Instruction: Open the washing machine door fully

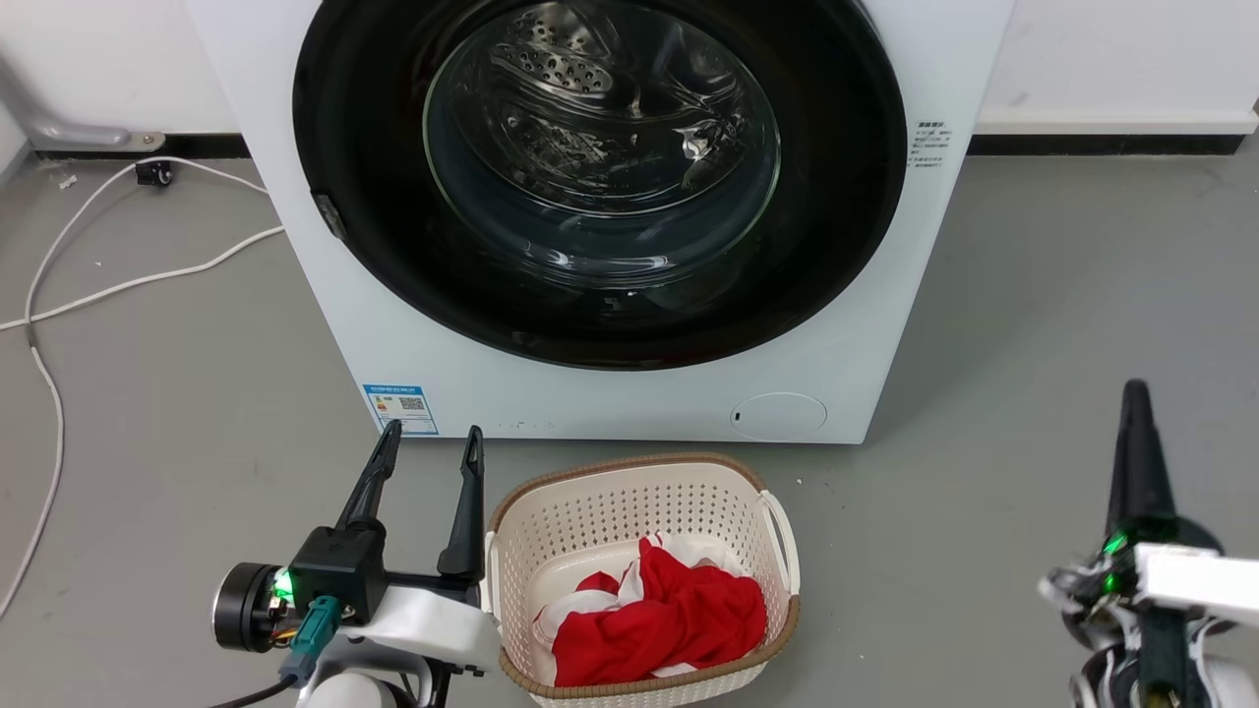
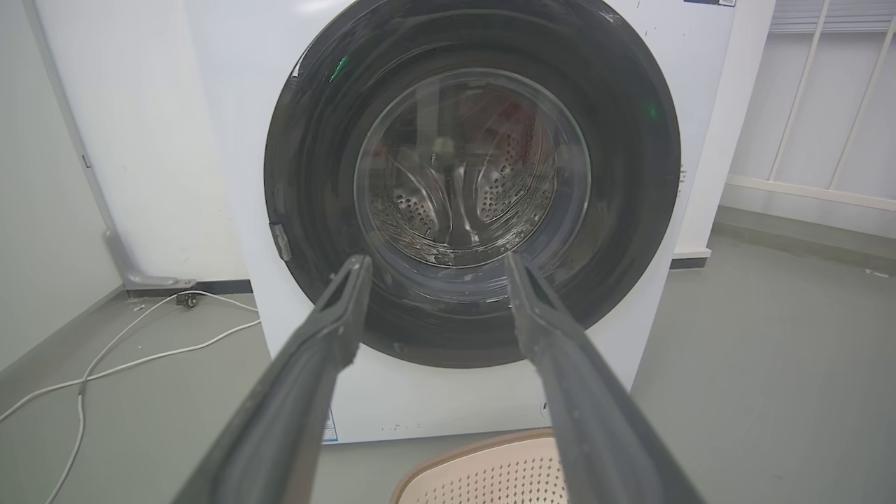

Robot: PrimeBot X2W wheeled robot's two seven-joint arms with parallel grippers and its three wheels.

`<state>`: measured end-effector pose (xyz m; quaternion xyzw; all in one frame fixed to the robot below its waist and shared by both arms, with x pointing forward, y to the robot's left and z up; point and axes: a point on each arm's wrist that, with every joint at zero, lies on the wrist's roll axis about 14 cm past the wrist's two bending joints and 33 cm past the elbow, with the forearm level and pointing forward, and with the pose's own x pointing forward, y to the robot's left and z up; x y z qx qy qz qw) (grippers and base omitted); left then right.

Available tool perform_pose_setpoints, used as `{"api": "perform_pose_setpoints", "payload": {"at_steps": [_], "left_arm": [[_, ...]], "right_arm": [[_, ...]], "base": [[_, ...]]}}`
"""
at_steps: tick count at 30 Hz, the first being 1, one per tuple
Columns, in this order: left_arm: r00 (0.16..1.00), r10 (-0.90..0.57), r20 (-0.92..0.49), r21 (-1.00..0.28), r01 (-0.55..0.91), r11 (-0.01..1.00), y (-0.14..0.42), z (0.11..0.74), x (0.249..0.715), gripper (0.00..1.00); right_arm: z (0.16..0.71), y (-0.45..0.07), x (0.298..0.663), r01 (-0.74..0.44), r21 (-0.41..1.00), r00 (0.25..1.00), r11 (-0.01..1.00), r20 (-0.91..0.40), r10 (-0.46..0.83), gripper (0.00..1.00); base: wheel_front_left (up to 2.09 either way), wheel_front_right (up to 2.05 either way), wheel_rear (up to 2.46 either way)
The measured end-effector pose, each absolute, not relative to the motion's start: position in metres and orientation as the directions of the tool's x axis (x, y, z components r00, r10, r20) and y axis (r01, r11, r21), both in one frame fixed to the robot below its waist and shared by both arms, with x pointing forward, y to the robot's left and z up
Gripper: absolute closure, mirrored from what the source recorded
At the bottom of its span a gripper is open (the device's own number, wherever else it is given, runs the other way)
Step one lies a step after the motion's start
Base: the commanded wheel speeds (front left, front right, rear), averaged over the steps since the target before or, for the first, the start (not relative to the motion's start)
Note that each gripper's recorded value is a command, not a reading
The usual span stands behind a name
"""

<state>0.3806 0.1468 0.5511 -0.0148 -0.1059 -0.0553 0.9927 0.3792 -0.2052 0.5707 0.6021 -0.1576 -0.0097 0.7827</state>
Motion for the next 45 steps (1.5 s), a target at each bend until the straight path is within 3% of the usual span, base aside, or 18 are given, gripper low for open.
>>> {"api": "perform_pose_setpoints", "payload": {"at_steps": [3,8,15,22,33,45], "left_arm": [[0.972,-0.106,0.208,-0.02,0.113,0.993,0.146,0.55,0.382,0.0],[0.973,-0.107,0.204,-0.022,0.114,0.993,0.146,0.548,0.387,0.0],[0.969,-0.112,0.219,-0.023,0.12,0.992,0.144,0.552,0.402,0.0],[0.968,-0.122,0.22,-0.03,0.132,0.991,0.139,0.549,0.419,0.0],[0.973,-0.111,0.202,-0.043,0.122,0.992,0.14,0.537,0.44,0.0],[0.977,-0.098,0.189,-0.045,0.108,0.993,0.143,0.526,0.461,0.0]], "right_arm": [[0.586,-0.219,0.388,-0.223,0.961,0.932,0.166,0.26,-0.252,1.0],[0.608,-0.23,0.407,-0.276,0.949,0.919,0.155,0.307,-0.247,1.0],[0.644,-0.237,0.456,-0.339,0.922,0.913,0.188,0.37,-0.169,1.0],[0.673,-0.244,0.522,-0.334,0.887,0.929,0.319,0.367,-0.048,1.0],[0.696,-0.218,0.61,-0.281,0.808,0.959,0.518,0.214,0.186,1.0],[0.654,-0.153,0.655,-0.243,0.702,0.902,0.669,-0.089,0.421,1.0]], "base": [[0.0,0.0,0.0],[0.0,0.0,0.0],[0.0,0.0,0.0],[0.0,0.0,0.0],[0.0,0.0,0.0],[0.0,0.0,0.0]]}}
